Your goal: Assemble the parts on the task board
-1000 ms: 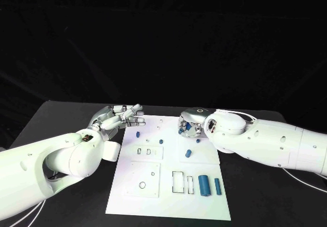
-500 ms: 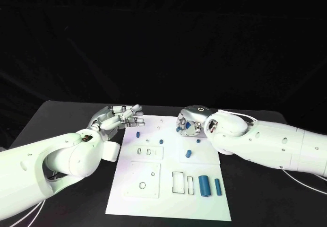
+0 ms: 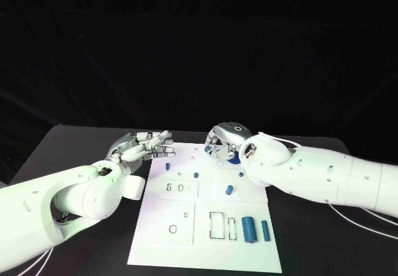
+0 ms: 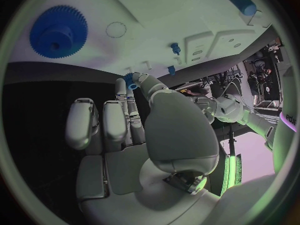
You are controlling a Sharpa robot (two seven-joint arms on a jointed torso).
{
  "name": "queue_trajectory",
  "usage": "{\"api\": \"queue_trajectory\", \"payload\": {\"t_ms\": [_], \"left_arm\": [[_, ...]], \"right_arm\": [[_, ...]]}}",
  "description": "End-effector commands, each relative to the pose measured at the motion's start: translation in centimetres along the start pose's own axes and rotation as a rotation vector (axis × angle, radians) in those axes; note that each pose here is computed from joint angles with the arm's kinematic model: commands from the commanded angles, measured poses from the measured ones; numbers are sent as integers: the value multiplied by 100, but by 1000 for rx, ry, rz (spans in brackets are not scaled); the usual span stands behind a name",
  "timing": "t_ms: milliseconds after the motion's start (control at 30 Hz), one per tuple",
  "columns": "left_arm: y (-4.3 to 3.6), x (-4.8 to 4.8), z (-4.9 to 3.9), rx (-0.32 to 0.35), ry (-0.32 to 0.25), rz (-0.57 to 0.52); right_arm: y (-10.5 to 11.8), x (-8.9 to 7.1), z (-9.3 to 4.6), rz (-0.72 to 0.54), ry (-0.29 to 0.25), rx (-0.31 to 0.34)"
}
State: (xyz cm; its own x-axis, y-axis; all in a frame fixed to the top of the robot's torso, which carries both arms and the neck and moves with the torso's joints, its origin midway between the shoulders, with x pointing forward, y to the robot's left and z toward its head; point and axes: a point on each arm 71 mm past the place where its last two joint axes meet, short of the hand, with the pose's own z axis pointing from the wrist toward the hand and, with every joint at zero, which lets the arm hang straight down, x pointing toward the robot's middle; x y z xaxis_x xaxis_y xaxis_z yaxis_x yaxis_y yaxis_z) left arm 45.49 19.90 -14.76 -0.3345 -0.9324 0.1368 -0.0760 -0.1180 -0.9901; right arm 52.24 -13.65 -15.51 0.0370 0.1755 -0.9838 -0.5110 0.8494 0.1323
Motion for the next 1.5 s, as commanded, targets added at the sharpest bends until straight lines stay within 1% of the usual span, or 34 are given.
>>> {"api": "queue_trajectory", "payload": {"t_ms": [33, 300, 767, 1000, 1500], "left_arm": [[-15, 34, 5, 6, 23, -6], [-10, 66, 17, 6, 32, -9], [-3, 79, 35, 3, 36, -10], [-4, 85, 29, 3, 38, -11], [2, 86, 31, -6, 40, -11]], "right_arm": [[14, -2, 60, 13, -21, 24], [43, 73, 186, 0, 9, 35], [90, 143, 295, -5, 23, 39], [71, 163, 326, -5, 32, 50], [90, 213, 361, -19, 77, 47]]}}
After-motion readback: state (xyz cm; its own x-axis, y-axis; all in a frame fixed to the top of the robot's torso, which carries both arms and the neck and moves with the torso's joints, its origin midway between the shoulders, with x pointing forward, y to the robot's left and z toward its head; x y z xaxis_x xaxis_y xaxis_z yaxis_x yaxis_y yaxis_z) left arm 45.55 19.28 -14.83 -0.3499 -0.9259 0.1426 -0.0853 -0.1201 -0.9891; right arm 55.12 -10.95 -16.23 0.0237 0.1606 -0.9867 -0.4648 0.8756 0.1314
